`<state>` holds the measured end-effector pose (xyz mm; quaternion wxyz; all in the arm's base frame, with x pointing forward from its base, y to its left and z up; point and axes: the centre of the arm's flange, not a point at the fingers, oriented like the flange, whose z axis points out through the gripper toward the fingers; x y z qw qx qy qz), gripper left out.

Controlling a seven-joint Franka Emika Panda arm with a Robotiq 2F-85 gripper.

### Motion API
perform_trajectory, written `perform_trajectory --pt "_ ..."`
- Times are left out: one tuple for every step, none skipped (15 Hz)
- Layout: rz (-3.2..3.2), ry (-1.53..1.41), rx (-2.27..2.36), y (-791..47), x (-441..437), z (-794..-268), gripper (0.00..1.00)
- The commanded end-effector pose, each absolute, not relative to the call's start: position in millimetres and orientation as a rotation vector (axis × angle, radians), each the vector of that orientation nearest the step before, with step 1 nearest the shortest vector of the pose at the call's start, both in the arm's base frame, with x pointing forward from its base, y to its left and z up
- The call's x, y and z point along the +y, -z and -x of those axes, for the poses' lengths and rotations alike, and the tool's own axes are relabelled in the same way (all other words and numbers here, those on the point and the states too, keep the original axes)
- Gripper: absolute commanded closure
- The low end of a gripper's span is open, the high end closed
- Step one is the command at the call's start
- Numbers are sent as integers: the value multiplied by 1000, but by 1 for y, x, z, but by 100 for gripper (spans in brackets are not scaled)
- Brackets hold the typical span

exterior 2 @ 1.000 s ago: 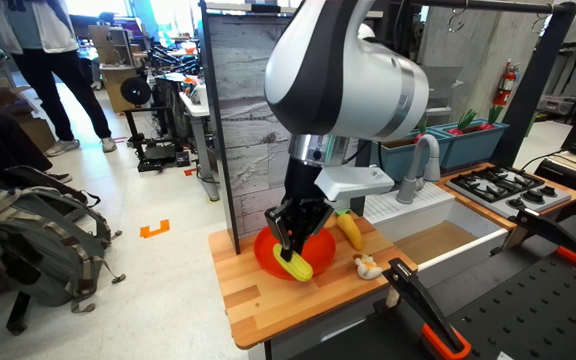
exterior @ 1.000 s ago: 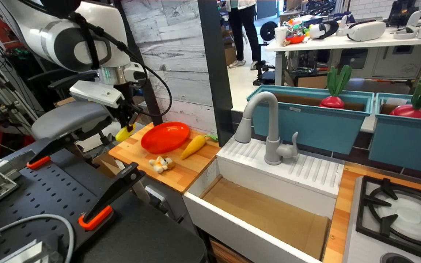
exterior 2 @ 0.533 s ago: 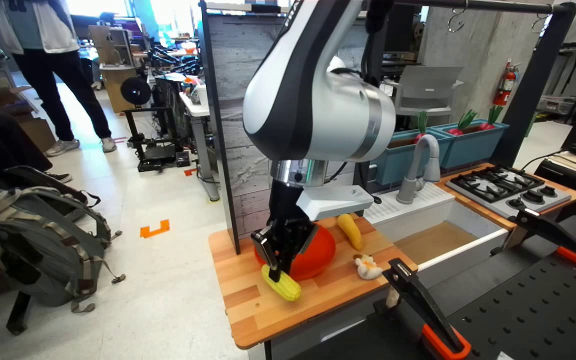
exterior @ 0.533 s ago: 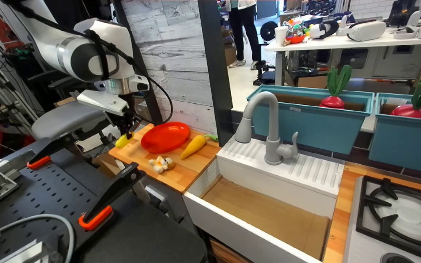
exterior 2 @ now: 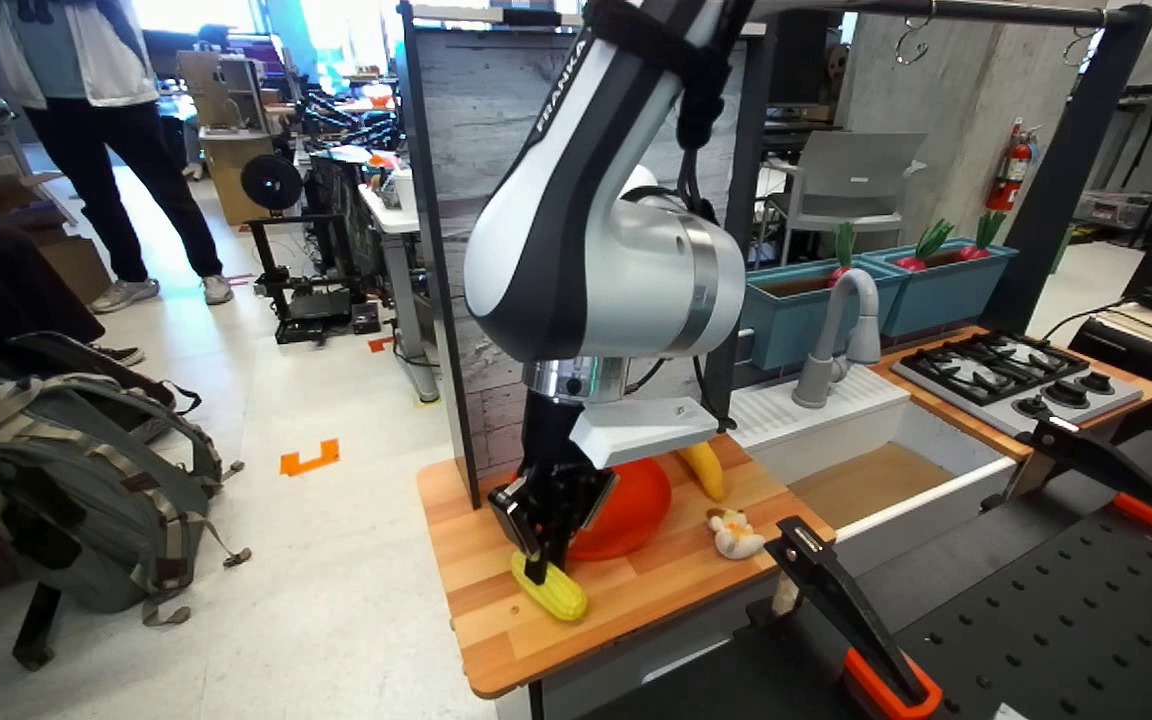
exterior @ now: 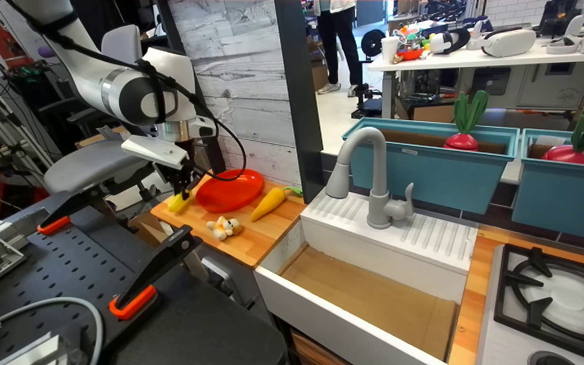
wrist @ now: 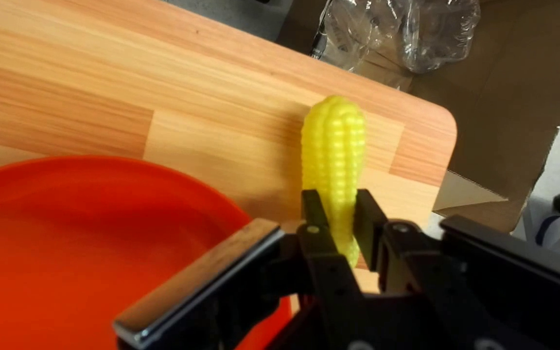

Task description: Pick up the corn and put it on the left side of the counter

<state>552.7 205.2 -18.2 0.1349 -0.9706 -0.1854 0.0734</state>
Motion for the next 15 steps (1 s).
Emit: perform_trajectory --pt "2825 -225 -552 27 209 -565 53" --pt "2823 -219 -551 28 209 -566 46" --pt "2823 -220 -549 28 208 -566 40" --pt "2824 -219 -547 28 208 -567 32" --pt "2825 -218 -546 28 208 -567 26" --pt "2825 -217 -546 27 207 -567 19" --pt "2825 -214 -548 26 207 -566 11" --pt "2826 -214 -549 23 207 -565 4" --pt "2821 -209 -556 18 207 -562 0" --pt "2819 -200 -562 14 207 -560 0" --pt "2816 -186 -571 7 207 -556 0" --pt "2814 -175 -577 1 206 -554 0" --pt "2815 -148 -582 -9 207 -552 0" --pt "2817 -125 -587 -17 207 -551 0" --pt "2818 -93 -595 -28 208 -548 0"
